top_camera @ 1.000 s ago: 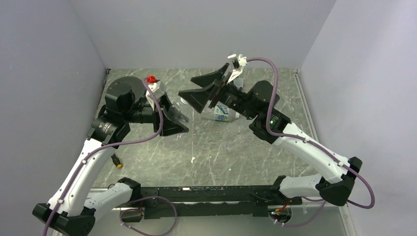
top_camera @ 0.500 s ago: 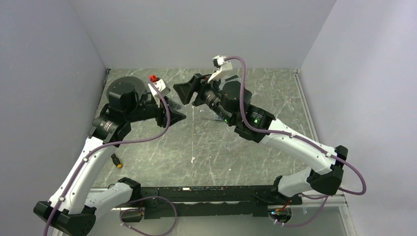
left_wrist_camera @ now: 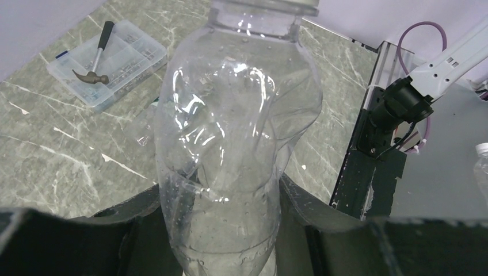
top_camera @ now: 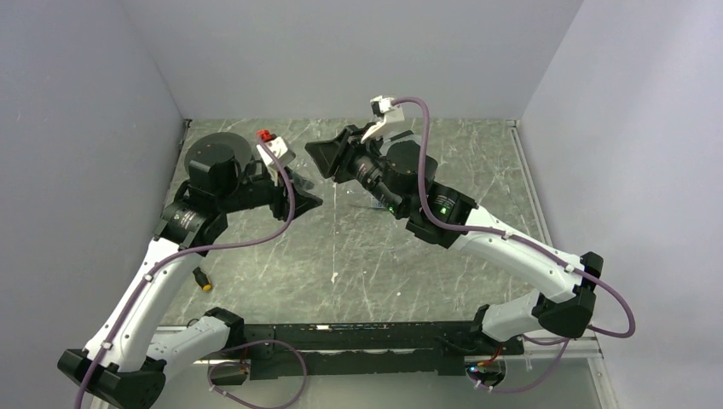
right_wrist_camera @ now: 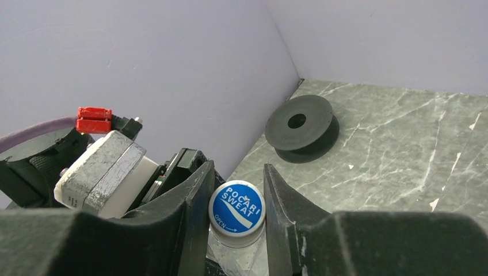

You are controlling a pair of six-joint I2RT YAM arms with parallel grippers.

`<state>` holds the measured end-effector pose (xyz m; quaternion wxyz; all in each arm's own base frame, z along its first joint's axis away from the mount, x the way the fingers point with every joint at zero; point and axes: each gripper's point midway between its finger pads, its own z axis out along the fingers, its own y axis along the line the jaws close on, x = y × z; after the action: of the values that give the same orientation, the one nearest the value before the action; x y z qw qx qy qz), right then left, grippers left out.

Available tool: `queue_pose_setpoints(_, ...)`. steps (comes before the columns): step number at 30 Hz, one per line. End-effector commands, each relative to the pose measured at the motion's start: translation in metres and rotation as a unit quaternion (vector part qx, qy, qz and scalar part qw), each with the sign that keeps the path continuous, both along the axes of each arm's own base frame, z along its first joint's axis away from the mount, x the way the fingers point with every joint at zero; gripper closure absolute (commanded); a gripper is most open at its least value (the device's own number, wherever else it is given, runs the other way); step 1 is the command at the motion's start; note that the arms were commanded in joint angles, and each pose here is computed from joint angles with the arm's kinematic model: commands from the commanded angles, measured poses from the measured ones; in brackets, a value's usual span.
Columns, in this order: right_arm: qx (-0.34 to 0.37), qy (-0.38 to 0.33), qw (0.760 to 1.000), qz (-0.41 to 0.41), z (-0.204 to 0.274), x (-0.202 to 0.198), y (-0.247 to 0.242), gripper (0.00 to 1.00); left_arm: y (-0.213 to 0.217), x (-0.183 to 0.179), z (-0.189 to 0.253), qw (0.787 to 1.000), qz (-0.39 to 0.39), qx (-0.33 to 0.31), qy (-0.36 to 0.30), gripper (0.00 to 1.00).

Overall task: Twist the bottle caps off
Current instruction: Unscrew the bottle cap from the plastic bottle.

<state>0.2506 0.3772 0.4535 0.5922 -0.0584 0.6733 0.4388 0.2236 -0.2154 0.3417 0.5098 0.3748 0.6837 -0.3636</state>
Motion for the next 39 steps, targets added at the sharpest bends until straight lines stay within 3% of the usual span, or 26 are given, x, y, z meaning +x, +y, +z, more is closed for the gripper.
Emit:
queue_pose_setpoints(1,0.034,-0.048,0.998,0.031,0.035,-0.008,0.004,0.93,-0.008,-0.013,0.022,0.999,-0.034,-0.036,-0.009,0.66)
queue_pose_setpoints(5,0.044,-0.12,0.985,0.115,0.057,-0.032,0.01,1.0,-0.017,-0.043,0.038,0.991,-0.112,-0.066,0.01,0.64)
queue_pose_setpoints(9,0.074,-0.193,0.948,0.243,0.078,-0.069,0.003,1.0,-0.022,-0.08,0.06,0.972,-0.209,-0.099,0.03,0.64)
queue_pose_setpoints(13,0.071,-0.229,0.916,0.322,0.083,-0.095,-0.002,1.0,-0.022,-0.101,0.073,0.956,-0.265,-0.114,0.059,0.65)
queue_pose_setpoints(16,0.065,-0.235,0.907,0.344,0.079,-0.103,-0.001,0.95,-0.021,-0.11,0.076,0.948,-0.287,-0.117,0.069,0.65)
queue_pose_setpoints(19,0.065,-0.226,0.917,0.323,0.078,-0.095,-0.003,0.91,-0.021,-0.111,0.076,0.948,-0.288,-0.12,0.071,0.66)
queue_pose_setpoints(20,0.066,-0.221,0.924,0.304,0.079,-0.089,-0.004,0.83,-0.021,-0.11,0.076,0.949,-0.285,-0.119,0.069,0.66)
queue_pose_setpoints(22,0.066,-0.203,0.942,0.258,0.078,-0.073,-0.009,0.54,-0.022,-0.102,0.073,0.956,-0.266,-0.114,0.052,0.66)
queue_pose_setpoints(23,0.071,-0.195,0.952,0.226,0.082,-0.066,-0.017,0.35,-0.022,-0.096,0.07,0.962,-0.248,-0.108,0.046,0.66)
queue_pose_setpoints(26,0.08,-0.169,0.978,0.088,0.084,-0.04,-0.041,0.08,-0.019,-0.07,0.057,0.981,-0.173,-0.083,0.015,0.65)
queue_pose_setpoints(30,0.061,-0.119,0.991,0.006,0.075,-0.024,-0.046,0.02,-0.008,-0.035,0.043,0.996,-0.073,-0.046,-0.032,0.6)
queue_pose_setpoints(34,0.027,-0.065,0.997,-0.021,0.059,-0.008,-0.036,0.08,0.003,-0.017,0.041,0.997,-0.02,-0.026,-0.075,0.58)
queue_pose_setpoints(39,0.016,-0.046,0.999,-0.008,0.049,-0.006,-0.021,0.15,0.012,-0.002,0.034,0.996,0.023,-0.006,-0.086,0.57)
